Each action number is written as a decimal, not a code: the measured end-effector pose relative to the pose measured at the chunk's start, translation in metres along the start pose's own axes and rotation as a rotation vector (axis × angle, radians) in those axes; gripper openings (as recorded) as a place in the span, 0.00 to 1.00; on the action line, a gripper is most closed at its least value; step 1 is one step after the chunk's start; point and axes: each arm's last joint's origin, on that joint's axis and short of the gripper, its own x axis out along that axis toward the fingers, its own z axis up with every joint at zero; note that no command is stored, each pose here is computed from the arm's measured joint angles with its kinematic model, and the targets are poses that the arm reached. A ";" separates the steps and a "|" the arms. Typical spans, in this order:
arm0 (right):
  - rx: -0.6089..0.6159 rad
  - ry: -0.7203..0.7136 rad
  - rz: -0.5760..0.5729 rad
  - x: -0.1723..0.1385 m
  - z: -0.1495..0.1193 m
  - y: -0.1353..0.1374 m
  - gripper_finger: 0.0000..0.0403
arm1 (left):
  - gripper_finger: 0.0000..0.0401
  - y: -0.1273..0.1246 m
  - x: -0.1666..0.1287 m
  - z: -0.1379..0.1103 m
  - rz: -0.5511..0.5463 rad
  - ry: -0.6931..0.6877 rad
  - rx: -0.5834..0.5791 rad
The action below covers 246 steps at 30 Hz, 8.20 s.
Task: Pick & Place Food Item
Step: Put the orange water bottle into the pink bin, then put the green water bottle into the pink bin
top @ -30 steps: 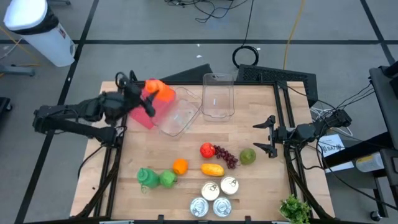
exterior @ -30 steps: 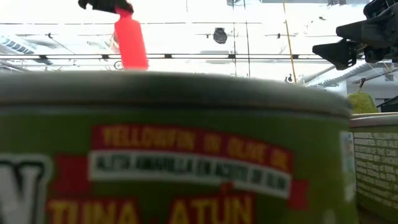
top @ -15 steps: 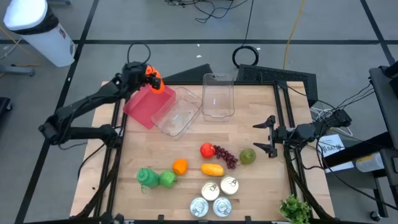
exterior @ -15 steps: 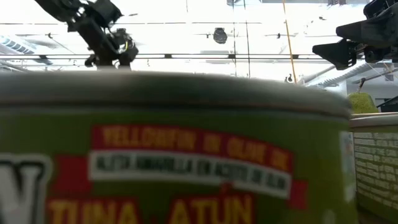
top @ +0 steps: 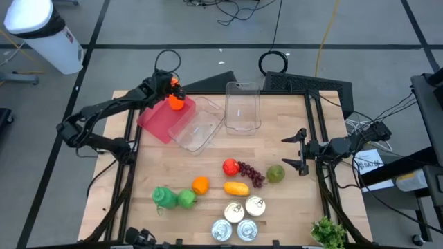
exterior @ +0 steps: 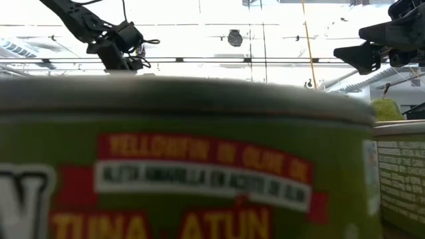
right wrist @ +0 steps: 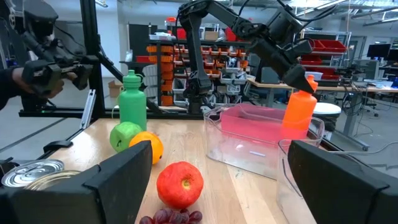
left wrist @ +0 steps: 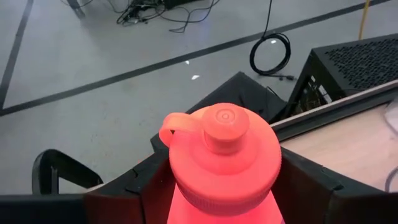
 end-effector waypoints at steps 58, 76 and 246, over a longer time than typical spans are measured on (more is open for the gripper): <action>0.000 0.000 0.000 0.000 0.000 0.000 0.89 | 0.68 -0.043 -0.225 -0.012 -0.908 -0.276 0.382; -0.001 0.000 0.000 0.000 0.000 0.000 0.89 | 0.68 -0.206 -0.312 -0.062 -1.435 -0.200 0.821; 0.000 0.000 0.000 0.000 0.000 0.000 0.89 | 0.20 -0.105 -0.332 -0.035 -0.468 0.323 0.155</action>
